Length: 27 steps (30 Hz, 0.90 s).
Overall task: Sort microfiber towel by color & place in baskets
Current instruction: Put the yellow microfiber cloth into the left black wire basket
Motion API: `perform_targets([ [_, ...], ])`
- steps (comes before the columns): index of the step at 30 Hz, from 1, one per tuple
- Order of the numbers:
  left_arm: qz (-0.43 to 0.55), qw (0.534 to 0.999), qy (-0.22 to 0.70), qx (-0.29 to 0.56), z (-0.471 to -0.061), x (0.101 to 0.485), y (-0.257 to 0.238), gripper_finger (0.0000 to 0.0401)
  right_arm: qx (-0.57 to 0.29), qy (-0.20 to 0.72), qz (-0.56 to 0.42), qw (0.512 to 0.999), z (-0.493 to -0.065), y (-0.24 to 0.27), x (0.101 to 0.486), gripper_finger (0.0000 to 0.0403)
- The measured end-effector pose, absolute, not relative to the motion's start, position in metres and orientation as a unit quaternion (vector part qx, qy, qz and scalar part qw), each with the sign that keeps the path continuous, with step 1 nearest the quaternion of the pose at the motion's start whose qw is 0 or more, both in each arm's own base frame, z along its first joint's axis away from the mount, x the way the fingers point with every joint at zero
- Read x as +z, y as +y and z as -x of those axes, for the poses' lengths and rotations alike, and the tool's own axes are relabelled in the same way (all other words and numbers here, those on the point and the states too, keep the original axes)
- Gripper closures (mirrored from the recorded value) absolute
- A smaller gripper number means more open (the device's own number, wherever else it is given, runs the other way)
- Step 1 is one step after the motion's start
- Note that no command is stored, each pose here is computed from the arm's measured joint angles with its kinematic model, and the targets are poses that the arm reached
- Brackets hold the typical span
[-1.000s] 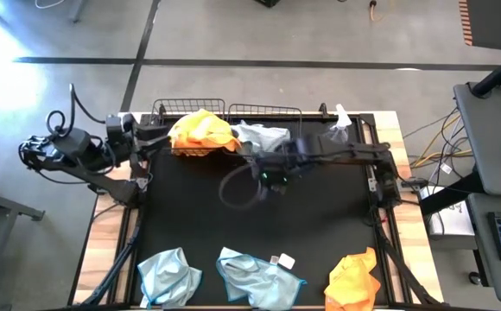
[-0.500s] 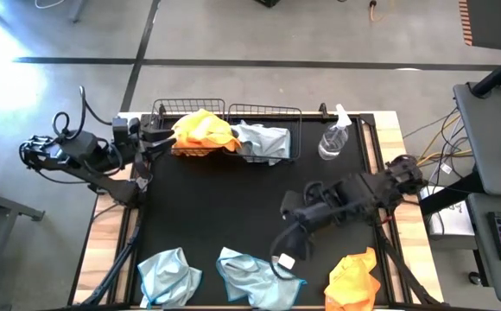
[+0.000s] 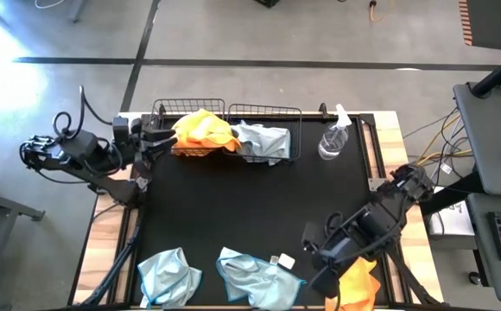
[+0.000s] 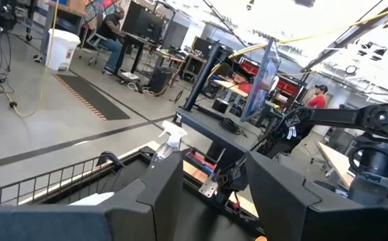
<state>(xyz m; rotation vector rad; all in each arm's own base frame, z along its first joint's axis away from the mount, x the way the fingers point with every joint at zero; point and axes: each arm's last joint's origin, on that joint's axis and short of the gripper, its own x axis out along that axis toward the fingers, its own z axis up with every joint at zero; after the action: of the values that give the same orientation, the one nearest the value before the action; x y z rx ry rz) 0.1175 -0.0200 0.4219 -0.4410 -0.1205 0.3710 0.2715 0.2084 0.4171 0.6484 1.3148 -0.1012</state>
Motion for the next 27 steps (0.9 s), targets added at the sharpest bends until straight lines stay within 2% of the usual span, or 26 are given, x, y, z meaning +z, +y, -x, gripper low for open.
perform_targets([
  [5, 0.221, 0.958, -0.052, 0.175, -0.123, 0.42, -0.022, 0.025, -0.07, 0.625, -0.336, 0.701, -0.264, 0.22, 0.41, 0.0268],
  [15, 0.203, 0.963, -0.054, 0.17, -0.12, 0.422, -0.022, 0.025, -0.129, 0.66, -0.331, 0.662, -0.257, 0.226, 0.382, 0.0268],
  [20, 0.207, 0.966, -0.071, 0.139, -0.11, 0.427, -0.019, 0.025, -0.175, 0.667, -0.339, 0.64, -0.246, 0.217, 0.371, 0.0268],
  [27, 0.218, 0.967, -0.095, 0.085, -0.089, 0.433, -0.015, 0.025, -0.249, 0.688, -0.352, 0.583, -0.221, 0.204, 0.348, 0.0268],
])
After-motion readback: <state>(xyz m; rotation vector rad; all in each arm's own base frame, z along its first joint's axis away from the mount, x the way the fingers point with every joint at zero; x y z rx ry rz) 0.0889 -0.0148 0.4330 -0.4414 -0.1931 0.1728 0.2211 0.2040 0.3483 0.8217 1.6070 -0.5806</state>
